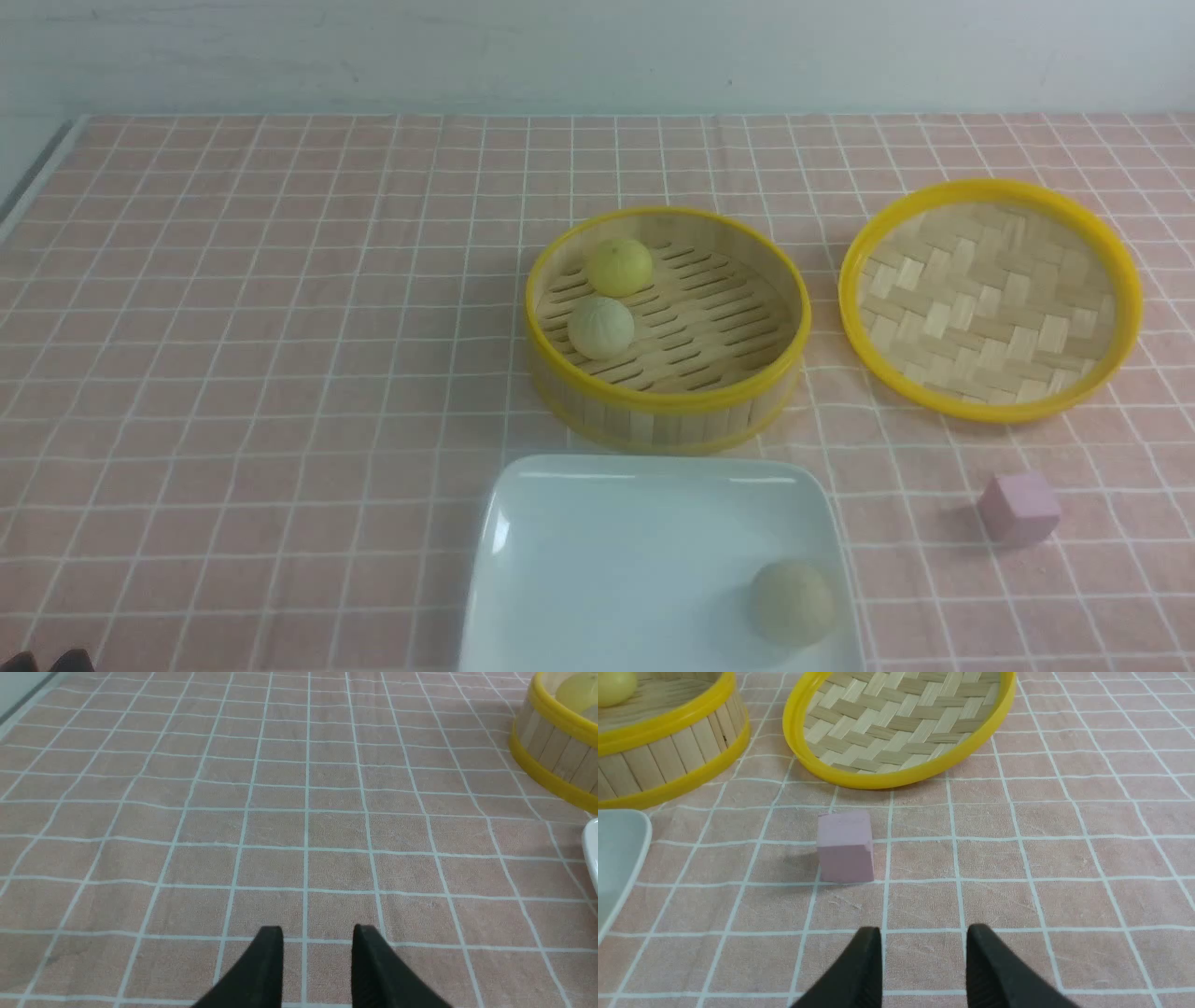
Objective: Put the steamed buns into the plate on the pink tablecloth.
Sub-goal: 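Reach into the bamboo steamer and grasp a bun with the left gripper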
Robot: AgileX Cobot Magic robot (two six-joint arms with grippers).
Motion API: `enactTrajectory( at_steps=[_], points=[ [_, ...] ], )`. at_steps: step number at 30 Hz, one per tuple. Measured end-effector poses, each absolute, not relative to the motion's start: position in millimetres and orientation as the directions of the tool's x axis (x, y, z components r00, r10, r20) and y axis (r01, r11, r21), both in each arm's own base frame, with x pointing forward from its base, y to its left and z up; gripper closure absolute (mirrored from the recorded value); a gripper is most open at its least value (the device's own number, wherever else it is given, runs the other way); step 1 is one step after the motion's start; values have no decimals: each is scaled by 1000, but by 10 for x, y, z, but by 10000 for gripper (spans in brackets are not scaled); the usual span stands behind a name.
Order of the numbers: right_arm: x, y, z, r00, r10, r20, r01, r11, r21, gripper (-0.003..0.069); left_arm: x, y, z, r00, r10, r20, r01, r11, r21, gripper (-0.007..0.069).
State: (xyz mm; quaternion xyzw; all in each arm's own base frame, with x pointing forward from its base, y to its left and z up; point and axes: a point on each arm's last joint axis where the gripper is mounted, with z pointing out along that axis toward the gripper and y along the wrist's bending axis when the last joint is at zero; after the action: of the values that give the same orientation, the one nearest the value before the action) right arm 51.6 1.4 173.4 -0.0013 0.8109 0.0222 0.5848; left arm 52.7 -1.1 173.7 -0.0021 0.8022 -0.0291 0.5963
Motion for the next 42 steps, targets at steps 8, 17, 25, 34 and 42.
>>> enactTrajectory(
  at_steps=[8, 17, 25, 34, 42],
  points=[
    [516, 14, 1734, -316, 24, -948, -28, 999, 34, 420, 527, -11, 1737, -289, -38, -957, 31, 998, -49, 386],
    [516, 14, 1734, -316, 24, -948, -28, 999, 34, 420, 527, -11, 1737, -289, -38, -957, 31, 998, -49, 386],
    [516, 14, 1734, -316, 24, -948, -28, 999, 34, 420, 527, -11, 1737, -289, -37, -957, 31, 998, -48, 386],
    [516, 14, 1734, -316, 24, -948, -28, 999, 34, 420, 527, -18, 1737, -290, -77, -954, 27, 996, -89, 386],
    [516, 14, 1734, -316, 24, -948, -28, 999, 34, 420, 523, -172, 1780, -307, -804, -509, -68, 552, -831, 386]
  ],
)
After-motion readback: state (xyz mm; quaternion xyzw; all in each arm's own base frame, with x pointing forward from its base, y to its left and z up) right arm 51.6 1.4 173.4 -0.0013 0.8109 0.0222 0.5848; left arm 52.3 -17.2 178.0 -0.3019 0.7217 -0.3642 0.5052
